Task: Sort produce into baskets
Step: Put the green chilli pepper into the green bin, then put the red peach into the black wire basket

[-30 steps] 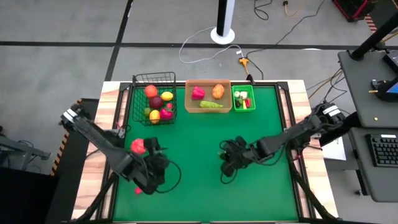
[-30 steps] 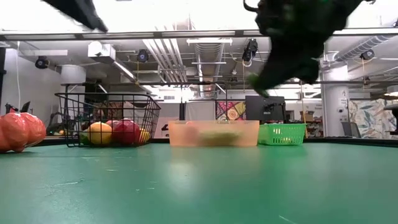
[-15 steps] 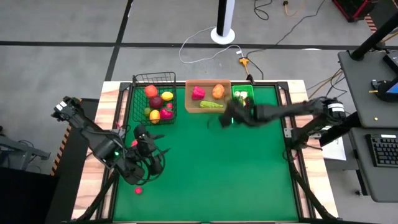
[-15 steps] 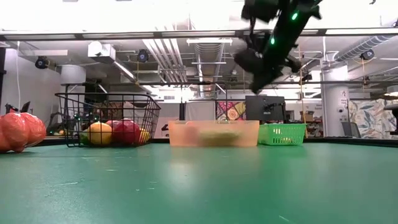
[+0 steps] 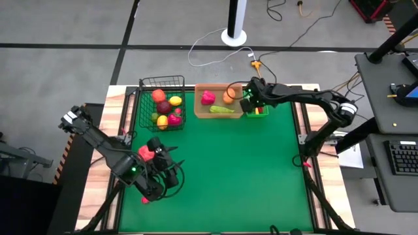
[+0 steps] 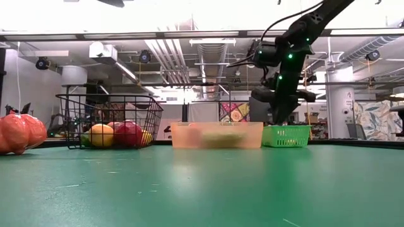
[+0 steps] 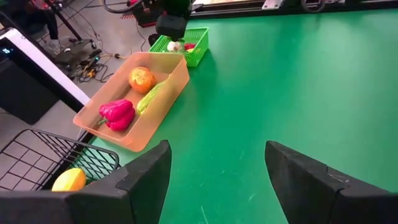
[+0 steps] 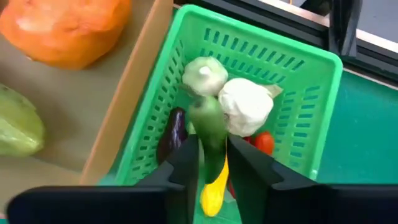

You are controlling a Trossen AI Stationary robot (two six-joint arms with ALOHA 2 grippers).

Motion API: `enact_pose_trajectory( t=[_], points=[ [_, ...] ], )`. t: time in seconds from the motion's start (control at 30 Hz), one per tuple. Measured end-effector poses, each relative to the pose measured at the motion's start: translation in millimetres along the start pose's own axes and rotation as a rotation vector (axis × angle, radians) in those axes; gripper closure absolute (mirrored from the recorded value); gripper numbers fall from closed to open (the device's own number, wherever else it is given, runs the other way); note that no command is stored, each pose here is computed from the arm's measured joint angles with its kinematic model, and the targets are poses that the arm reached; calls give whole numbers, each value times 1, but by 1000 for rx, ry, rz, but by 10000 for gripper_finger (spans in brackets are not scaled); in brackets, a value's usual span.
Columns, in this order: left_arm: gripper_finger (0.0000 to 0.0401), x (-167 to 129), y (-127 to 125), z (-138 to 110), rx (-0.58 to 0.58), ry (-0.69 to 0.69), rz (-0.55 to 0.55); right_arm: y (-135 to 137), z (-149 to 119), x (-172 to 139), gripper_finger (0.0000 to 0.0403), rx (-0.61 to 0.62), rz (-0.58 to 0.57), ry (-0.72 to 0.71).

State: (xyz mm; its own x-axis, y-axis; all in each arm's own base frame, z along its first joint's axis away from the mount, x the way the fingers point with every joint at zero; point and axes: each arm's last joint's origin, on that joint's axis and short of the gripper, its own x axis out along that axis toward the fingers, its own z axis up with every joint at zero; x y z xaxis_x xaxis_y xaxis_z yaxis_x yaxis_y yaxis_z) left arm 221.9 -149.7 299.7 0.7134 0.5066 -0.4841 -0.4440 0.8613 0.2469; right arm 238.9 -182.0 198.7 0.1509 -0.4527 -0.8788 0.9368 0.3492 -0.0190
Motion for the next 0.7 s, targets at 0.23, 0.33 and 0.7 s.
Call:
enact_pose_trajectory(
  t=[0.23, 0.33, 0.7],
  points=[
    [160, 0, 0, 0, -8, 8, -9, 1, 0, -1, 258, -5, -2, -4],
    [160, 0, -1, -1, -19, 56, -57, 6, -3, -6, 237, -23, 14, -14],
    [160, -6, -2, -19, -117, 515, -309, 41, -27, -38, 217, -135, 69, -105]
  ],
)
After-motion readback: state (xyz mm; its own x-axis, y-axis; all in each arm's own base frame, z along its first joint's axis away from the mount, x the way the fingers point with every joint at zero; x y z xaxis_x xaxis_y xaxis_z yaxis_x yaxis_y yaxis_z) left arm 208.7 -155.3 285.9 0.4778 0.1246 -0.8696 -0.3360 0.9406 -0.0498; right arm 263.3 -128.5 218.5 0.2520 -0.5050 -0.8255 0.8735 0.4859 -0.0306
